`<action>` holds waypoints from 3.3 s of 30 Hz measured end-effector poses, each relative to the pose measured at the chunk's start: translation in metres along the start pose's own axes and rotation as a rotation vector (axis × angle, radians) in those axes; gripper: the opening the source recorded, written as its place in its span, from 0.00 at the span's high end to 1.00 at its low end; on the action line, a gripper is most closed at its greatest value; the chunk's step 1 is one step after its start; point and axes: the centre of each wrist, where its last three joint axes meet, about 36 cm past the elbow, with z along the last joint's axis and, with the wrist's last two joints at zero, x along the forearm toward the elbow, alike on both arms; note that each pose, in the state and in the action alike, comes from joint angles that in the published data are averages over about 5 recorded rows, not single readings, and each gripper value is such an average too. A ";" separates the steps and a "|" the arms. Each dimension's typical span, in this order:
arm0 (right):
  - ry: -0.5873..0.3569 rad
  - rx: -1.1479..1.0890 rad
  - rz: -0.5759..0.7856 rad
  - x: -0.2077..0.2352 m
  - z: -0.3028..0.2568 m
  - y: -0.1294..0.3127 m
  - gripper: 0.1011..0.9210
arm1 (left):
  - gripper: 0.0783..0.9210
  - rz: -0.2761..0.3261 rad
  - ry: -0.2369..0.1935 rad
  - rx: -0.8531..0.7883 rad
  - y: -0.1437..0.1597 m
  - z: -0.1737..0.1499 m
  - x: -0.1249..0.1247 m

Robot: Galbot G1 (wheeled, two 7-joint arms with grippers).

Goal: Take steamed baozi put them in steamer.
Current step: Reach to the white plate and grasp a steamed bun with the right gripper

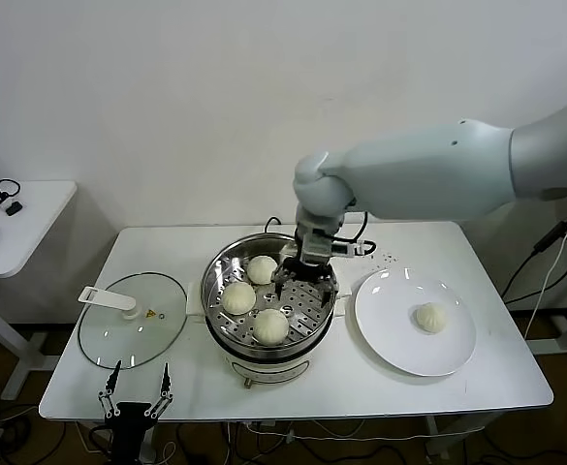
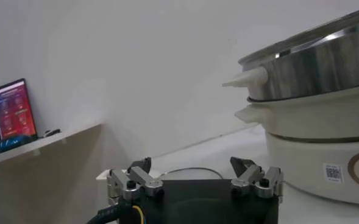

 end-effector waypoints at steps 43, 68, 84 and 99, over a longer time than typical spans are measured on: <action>0.139 -1.133 0.043 -0.094 0.105 0.302 0.12 | 0.12 -0.008 0.021 -0.022 0.006 0.003 0.006; 0.113 -1.192 0.026 -0.163 0.128 0.317 0.12 | 0.12 -0.013 0.036 -0.015 0.005 0.006 0.008; 0.111 -1.197 0.024 -0.176 0.128 0.318 0.16 | 0.12 -0.010 0.036 -0.017 0.005 0.005 0.008; 0.123 -1.202 0.031 -0.171 0.125 0.320 0.36 | 0.12 -0.014 0.032 -0.016 0.006 0.004 0.008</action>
